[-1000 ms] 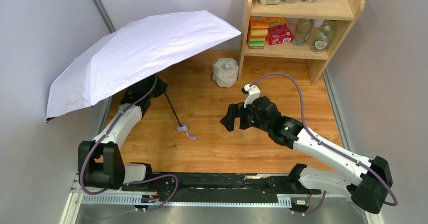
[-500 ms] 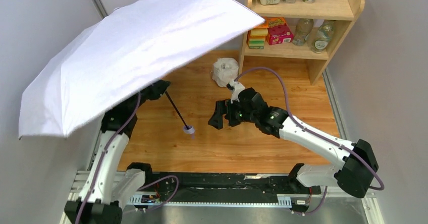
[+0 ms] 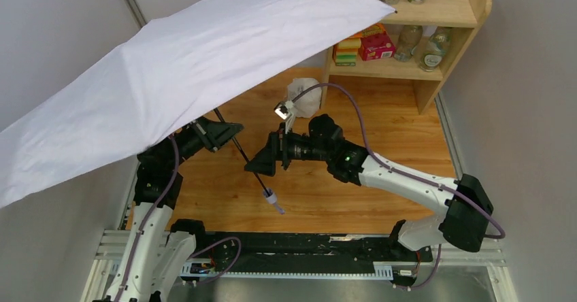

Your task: Put away the umbrella

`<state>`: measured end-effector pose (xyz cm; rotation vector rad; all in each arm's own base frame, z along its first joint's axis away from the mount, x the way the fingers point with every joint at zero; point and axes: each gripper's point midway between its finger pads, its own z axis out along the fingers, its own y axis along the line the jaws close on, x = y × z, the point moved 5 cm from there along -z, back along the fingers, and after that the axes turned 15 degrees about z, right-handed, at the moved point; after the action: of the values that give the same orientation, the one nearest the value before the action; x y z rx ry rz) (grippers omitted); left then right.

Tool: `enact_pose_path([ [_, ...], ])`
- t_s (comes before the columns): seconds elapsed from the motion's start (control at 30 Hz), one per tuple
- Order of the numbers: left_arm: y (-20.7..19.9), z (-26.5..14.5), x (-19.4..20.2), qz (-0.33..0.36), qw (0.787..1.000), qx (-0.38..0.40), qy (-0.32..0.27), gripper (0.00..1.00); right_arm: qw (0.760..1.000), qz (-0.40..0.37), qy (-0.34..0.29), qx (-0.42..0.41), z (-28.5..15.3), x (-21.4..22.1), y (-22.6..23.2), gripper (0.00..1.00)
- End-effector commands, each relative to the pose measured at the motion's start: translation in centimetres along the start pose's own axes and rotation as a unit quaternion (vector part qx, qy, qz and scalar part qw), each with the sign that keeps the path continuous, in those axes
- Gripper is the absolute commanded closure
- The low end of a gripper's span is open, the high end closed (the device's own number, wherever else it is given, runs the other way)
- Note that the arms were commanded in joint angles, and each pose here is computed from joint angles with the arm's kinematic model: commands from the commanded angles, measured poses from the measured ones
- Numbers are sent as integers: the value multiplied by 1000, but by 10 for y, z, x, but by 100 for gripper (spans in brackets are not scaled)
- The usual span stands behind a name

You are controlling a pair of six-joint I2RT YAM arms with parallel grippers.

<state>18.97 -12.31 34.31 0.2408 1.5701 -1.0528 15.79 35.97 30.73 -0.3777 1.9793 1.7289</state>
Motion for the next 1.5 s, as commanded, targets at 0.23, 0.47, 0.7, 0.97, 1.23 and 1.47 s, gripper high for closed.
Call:
enact_pose_path([
  [0.23,-48,-17,-31,48,995,72,-47,100,996,-14,50,-76,31,32,26,81],
  [0.47,-36,-14,-44,-9,998,-15,-54,67,993,12,-13,-115,11,34,31,100],
  [0.7,-6,-15,-89,-56,970,-201,-128,32,991,29,-49,-118,-13,30,57,100],
  [0.97,-2,20,-155,-90,959,-169,-208,31,993,43,-31,-109,-9,37,63,100],
  [1.23,10,54,-178,-64,970,-157,-175,33,997,14,-25,-69,-9,36,64,100],
  [1.47,23,45,-186,-39,954,-221,-201,42,998,3,-21,-55,-6,40,63,100],
])
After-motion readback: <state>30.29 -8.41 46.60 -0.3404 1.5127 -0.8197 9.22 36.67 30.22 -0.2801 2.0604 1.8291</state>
